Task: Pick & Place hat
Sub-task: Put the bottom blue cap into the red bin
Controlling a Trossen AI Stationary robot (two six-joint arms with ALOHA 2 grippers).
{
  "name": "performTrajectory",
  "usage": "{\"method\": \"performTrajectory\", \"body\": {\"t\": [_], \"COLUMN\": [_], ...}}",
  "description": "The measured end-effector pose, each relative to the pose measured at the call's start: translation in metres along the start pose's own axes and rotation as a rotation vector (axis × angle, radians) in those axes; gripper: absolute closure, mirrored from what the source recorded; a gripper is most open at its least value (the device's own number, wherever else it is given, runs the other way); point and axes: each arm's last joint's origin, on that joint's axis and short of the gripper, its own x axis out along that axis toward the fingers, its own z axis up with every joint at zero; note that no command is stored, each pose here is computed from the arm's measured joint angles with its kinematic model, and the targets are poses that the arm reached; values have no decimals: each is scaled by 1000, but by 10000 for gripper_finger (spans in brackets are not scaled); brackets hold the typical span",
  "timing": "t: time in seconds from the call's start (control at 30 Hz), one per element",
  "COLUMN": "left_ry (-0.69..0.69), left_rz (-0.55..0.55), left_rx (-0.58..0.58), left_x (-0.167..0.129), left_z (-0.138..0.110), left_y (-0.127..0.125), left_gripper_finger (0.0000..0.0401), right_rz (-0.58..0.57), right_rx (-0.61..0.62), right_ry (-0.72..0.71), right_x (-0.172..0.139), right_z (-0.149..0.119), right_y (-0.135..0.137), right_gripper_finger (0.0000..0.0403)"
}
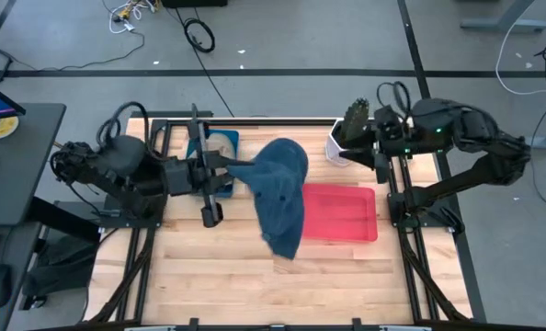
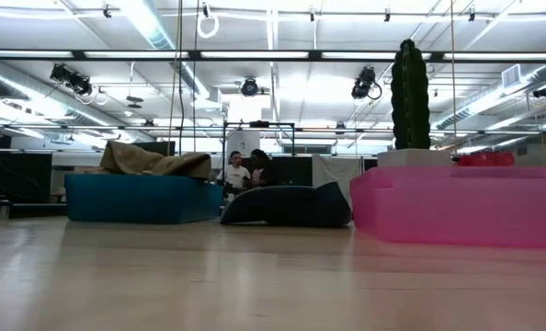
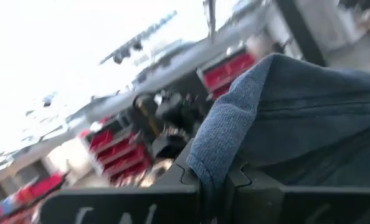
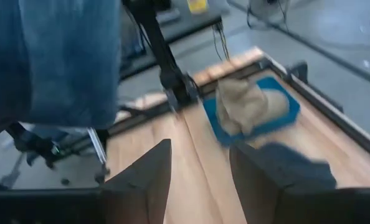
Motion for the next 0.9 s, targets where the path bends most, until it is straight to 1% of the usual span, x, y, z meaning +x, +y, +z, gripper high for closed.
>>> {"method": "performTrajectory", "body": {"t": [0.07, 0.23, 0.37, 0.47, 0.57, 0.67, 0.77, 0.9], "left_ry": [-49, -119, -126, -122, -127, -133, -123, -120], "left_rz": [-8, -15, -12, -10, -4, -3, -9, -9], "left_rx": [-13, -25, -18, -11, -12, -14, -9, -6], "left_x": [1, 3, 6, 9, 9, 8, 9, 9], "left_z": [3, 4, 2, -1, -1, 0, -2, -2], "left_y": [3, 8, 12, 12, 14, 14, 13, 13], "left_gripper_finger": [391, 391, 391, 391, 391, 391, 391, 391], "right_rz": [24, 147, 181, 212, 293, 356, 432, 546], "right_rx": [-12, -18, -15, -20, -29, -34, -46, -61], "right_ry": [-46, -133, -88, -59, -48, -58, -97, -77], "right_x": [-1, 6, 30, 48, 58, 61, 60, 58], "right_z": [4, 16, 16, 16, 18, 21, 27, 29], "right_y": [2, 10, 14, 17, 18, 19, 21, 22], "right_gripper_finger": [239, 239, 237, 222, 201, 178, 161, 151]}}
